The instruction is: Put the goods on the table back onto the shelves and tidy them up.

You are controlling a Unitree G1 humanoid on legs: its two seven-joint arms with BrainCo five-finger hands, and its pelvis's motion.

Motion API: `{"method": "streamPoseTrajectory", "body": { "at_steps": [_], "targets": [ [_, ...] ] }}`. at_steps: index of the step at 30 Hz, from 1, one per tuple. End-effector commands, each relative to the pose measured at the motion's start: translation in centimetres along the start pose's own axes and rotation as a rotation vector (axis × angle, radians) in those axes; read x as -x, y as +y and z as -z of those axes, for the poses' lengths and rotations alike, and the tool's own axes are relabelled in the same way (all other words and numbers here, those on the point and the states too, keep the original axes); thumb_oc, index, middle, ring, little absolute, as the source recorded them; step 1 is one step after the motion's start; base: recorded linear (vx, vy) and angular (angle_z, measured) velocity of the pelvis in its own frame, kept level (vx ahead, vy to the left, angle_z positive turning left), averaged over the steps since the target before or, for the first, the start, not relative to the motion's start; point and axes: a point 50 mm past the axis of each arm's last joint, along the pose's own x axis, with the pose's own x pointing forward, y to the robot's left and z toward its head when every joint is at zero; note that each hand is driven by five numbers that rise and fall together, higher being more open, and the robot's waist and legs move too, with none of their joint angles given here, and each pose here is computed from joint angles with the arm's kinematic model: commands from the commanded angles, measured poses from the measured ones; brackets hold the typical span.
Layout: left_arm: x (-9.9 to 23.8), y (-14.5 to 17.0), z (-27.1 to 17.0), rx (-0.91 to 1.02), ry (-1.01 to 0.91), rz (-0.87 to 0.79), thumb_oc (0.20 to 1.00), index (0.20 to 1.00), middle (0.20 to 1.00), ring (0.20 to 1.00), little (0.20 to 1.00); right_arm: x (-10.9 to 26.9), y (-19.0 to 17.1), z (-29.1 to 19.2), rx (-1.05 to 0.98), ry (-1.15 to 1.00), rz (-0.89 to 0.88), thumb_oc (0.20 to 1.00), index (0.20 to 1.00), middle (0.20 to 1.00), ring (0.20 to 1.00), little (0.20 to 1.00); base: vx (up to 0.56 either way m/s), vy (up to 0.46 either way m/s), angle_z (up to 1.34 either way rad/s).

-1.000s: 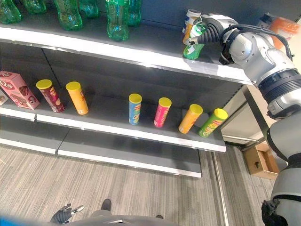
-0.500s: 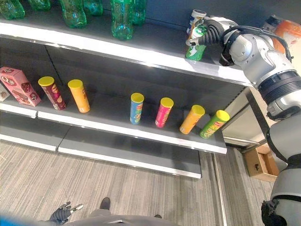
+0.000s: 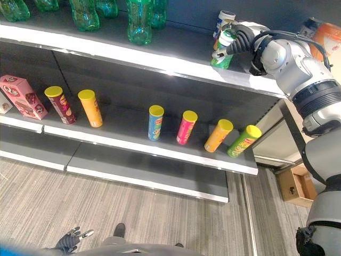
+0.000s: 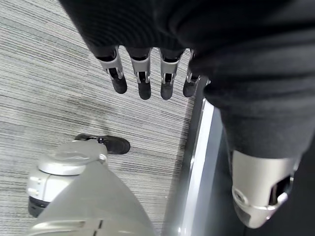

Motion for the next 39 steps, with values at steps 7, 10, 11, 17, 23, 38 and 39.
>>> {"method": "streamPoseTrajectory", "body": {
  "at_steps": [7, 10, 11, 17, 23, 38, 39],
  "targets": [
    [-0.5, 2.3, -3.2, -0.064, -0.079, -0.035, 1.0, 1.0, 1.0, 1.0, 1.0, 0.8, -3.4, 0.7, 0.066, 0.038, 0.099, 1.0, 1.0, 1.0, 1.0, 1.0, 0.0, 0.0, 0.0],
    [-0.5, 2.3, -3.2, -0.064, -0.078, -0.037, 1.0, 1.0, 1.0, 1.0, 1.0, 0.9, -3.7, 0.7, 0.066, 0.034, 0.114, 1.0, 1.0, 1.0, 1.0, 1.0, 0.0, 0.0, 0.0],
    [-0.5, 2.4, -3.2, -0.063, -0.076, -0.041, 1.0, 1.0, 1.0, 1.0, 1.0, 1.0, -4.1, 0.7, 0.075, 0.031, 0.126, 1.0, 1.0, 1.0, 1.0, 1.0, 0.0, 0.0, 0.0],
    [-0.5, 2.6, -3.2, -0.059, -0.075, -0.051, 1.0, 1.0, 1.0, 1.0, 1.0, 1.4, -5.3, 0.1, 0.107, 0.006, 0.17, 1.0, 1.0, 1.0, 1.0, 1.0, 0.0, 0.0, 0.0],
    [-0.4, 2.9, -3.2, -0.05, -0.072, -0.069, 1.0, 1.0, 1.0, 1.0, 1.0, 2.0, -7.2, -1.0, 0.13, -0.048, 0.256, 1.0, 1.0, 1.0, 1.0, 1.0, 0.0, 0.0, 0.0],
    [-0.5, 3.3, -3.0, 0.016, -0.059, -0.127, 1.0, 1.0, 1.0, 1.0, 1.0, 6.3, -8.7, -6.2, 0.144, -0.378, 0.405, 1.0, 1.0, 1.0, 1.0, 1.0, 0.0, 0.028, -0.06],
    [-0.6, 3.0, -3.1, 0.018, -0.06, -0.125, 1.0, 1.0, 1.0, 1.0, 1.0, 6.8, -8.4, -6.7, 0.134, -0.417, 0.409, 1.0, 1.0, 1.0, 1.0, 1.0, 0.0, 0.065, -0.26]
  ]
}}
